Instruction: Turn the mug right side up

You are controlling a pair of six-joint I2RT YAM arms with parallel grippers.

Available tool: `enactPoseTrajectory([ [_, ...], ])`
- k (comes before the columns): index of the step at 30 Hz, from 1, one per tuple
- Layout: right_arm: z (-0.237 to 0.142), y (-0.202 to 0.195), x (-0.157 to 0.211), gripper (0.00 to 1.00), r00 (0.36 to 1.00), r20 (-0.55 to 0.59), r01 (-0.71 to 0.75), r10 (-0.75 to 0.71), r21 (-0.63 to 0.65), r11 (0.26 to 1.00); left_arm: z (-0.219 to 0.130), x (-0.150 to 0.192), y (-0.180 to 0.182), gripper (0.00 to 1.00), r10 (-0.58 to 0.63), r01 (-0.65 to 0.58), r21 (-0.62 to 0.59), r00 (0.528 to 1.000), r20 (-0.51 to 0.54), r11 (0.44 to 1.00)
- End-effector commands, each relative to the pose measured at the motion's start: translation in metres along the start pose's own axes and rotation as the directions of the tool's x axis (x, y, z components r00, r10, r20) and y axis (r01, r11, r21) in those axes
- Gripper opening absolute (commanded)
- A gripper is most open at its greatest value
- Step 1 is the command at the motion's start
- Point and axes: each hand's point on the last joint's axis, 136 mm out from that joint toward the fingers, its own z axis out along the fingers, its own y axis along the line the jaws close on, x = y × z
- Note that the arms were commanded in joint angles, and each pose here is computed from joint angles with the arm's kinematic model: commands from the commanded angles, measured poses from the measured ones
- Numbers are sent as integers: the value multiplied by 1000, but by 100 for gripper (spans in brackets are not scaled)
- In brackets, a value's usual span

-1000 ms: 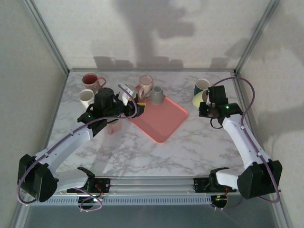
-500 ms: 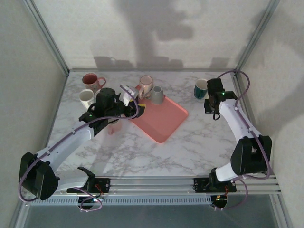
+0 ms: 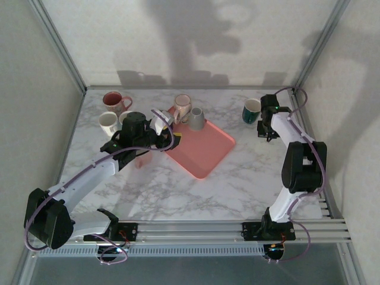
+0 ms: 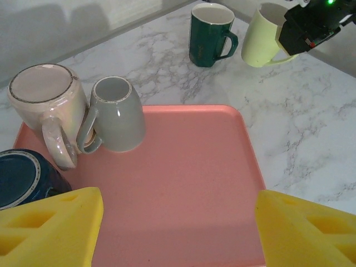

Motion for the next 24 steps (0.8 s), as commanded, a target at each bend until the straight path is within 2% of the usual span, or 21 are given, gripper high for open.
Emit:
enactPoseTrajectory([
  [1, -9, -2, -39, 0, 992, 115, -56, 56, -3, 998, 1, 5, 4, 71, 19, -19, -17, 1000, -8, 1000],
  [12, 12, 0, -43, 0, 995, 93, -44, 41, 35, 998, 3, 8, 3, 71, 11, -11, -6, 1000, -17, 1000],
  [20, 19, 3, -39, 9, 996, 80, -33, 30, 32, 999, 4, 9, 3, 71, 4, -4, -5, 1000, -18, 1000],
  [24, 21, 5, -38, 16, 997, 74, -27, 25, 26, 999, 4, 8, 2, 71, 0, 0, -1, 1000, -16, 1000],
])
